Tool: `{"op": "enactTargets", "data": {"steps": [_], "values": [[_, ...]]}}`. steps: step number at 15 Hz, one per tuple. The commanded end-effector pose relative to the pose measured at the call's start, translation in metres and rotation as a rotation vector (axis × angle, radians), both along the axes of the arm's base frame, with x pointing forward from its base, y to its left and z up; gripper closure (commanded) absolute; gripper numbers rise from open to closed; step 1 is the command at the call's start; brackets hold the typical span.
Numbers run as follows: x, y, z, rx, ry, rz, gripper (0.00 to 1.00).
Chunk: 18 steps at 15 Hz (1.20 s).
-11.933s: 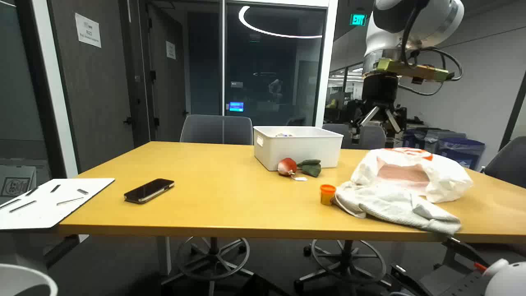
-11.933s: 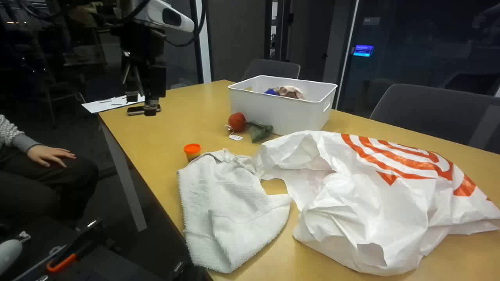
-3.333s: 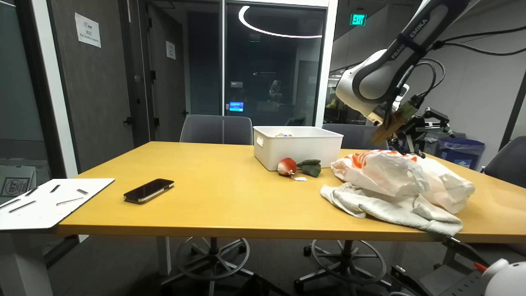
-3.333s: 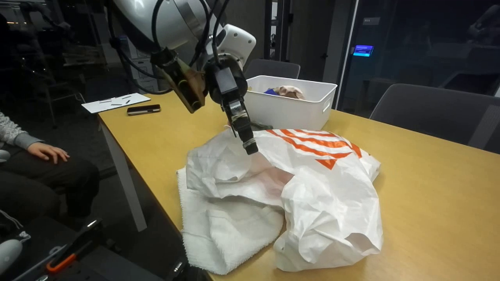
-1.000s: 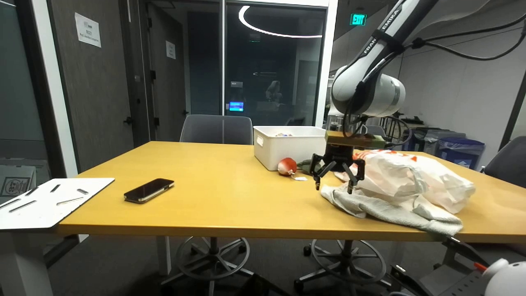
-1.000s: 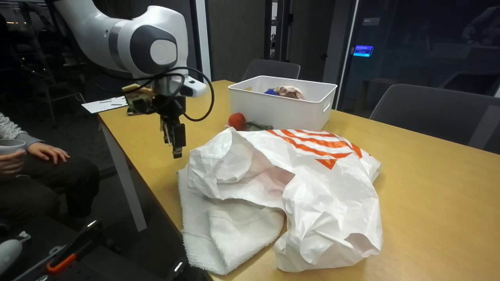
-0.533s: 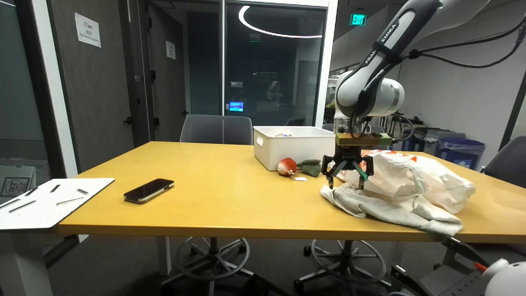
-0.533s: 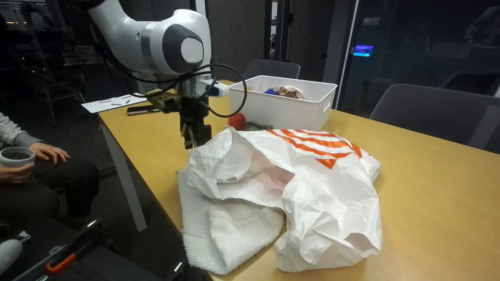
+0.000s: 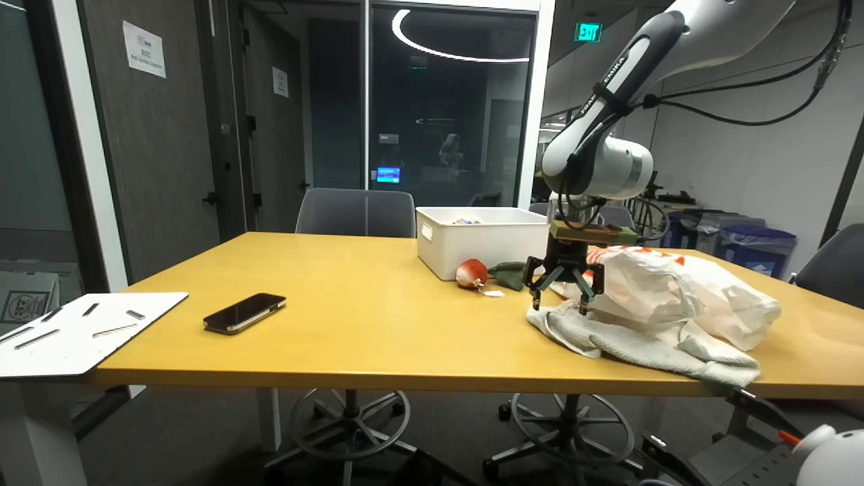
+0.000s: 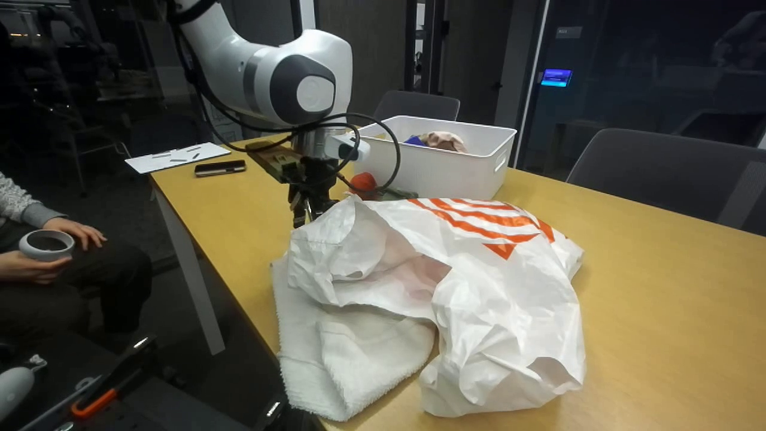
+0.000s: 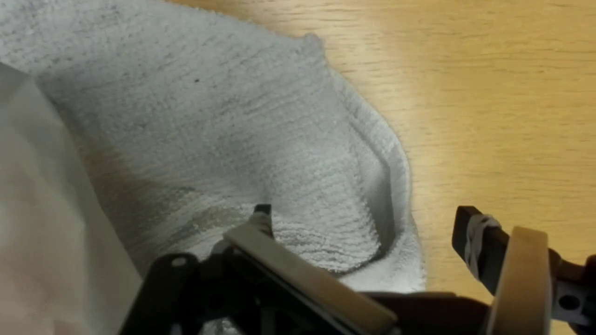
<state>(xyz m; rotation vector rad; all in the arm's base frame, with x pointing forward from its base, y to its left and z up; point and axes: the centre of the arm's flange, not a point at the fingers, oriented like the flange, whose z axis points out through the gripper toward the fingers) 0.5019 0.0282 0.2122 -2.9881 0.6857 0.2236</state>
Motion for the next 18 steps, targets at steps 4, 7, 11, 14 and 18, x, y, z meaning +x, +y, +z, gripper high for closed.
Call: {"op": "enactTargets", "data": {"steps": [4,7,11,14,18], "values": [[0.026,-0.008,-0.010,0.073,0.042,-0.039,0.00],[0.033,-0.009,-0.016,0.093,0.065,-0.089,0.00],[0.036,-0.018,-0.023,0.039,0.079,-0.130,0.25],[0.039,-0.025,-0.026,-0.031,0.073,-0.151,0.44],[0.041,-0.027,-0.025,-0.097,0.078,-0.159,0.74]]}}
